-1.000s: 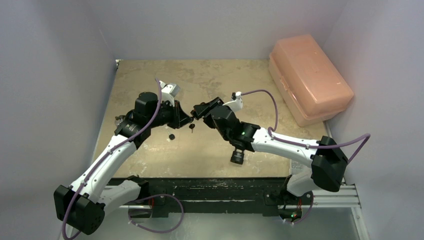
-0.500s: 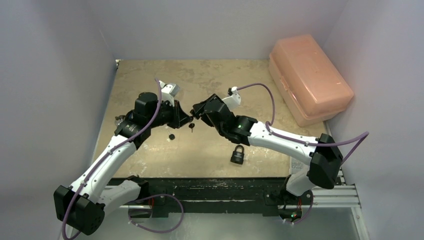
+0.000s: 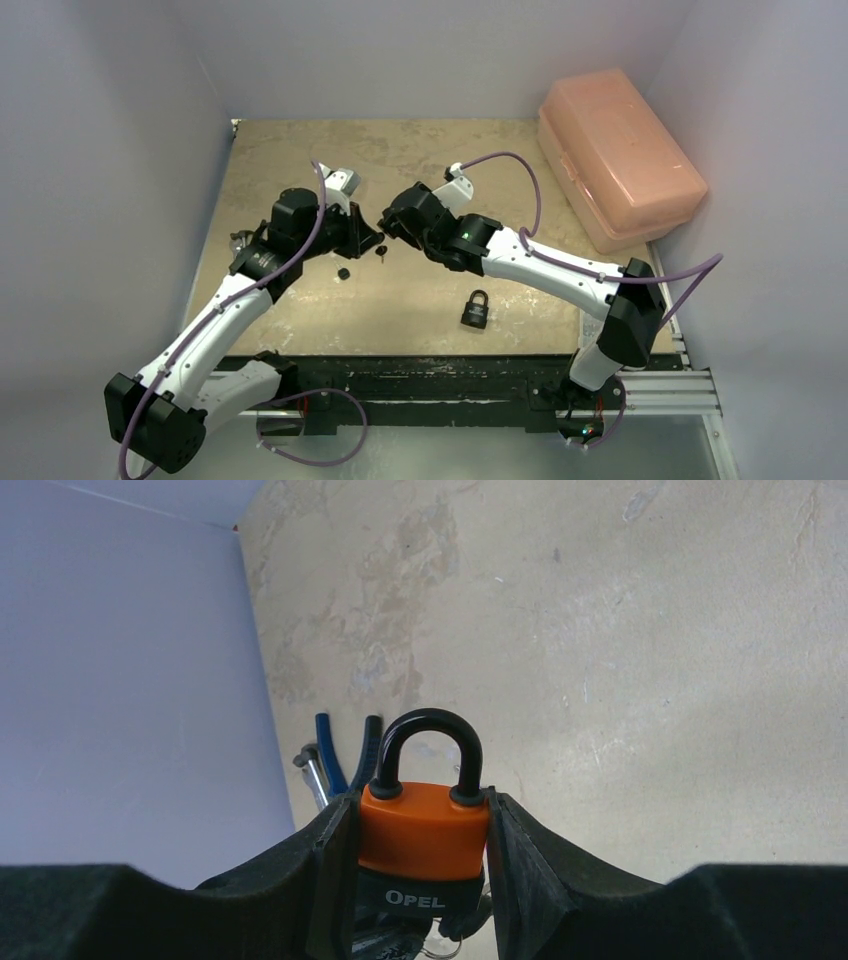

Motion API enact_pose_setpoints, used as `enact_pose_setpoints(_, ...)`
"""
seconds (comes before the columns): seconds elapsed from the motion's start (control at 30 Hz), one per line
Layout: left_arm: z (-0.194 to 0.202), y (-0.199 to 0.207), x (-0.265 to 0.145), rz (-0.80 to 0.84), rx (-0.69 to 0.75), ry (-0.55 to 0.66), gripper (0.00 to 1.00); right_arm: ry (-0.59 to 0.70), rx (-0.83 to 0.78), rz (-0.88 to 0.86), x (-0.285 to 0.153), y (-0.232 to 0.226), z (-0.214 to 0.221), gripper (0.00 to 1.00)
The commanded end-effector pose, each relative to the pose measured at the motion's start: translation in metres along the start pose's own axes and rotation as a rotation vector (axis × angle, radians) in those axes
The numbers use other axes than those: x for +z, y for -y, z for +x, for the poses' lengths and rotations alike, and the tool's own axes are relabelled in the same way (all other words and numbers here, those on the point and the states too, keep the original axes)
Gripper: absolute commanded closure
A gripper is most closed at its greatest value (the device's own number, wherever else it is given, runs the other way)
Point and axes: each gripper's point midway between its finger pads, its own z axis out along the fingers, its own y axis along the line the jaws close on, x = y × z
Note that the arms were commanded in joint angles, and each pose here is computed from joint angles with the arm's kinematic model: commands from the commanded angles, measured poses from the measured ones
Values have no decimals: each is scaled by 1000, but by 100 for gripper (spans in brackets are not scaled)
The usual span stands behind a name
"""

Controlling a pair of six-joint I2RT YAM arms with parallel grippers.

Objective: Unlock with the key

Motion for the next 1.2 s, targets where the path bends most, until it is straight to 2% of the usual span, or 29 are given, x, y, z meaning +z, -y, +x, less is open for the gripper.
enact_pose_setpoints(0.0,-38,-25,3,-148,68,157,100,-161,19,-83,-44,-32,26,100)
enact_pose_setpoints(0.53,-41,-26,1,-265,213,188,100,-210,-3,-16,-51,-26,30,100)
enact_pose_setpoints(0.9,-45,-24,-3,-273,227,215,100,-210,1,-7,-53,-21,29,100)
enact_pose_setpoints(1.17,-50,-29,-11,-337,261,250,100,-210,16,10,-53,-22,28,100)
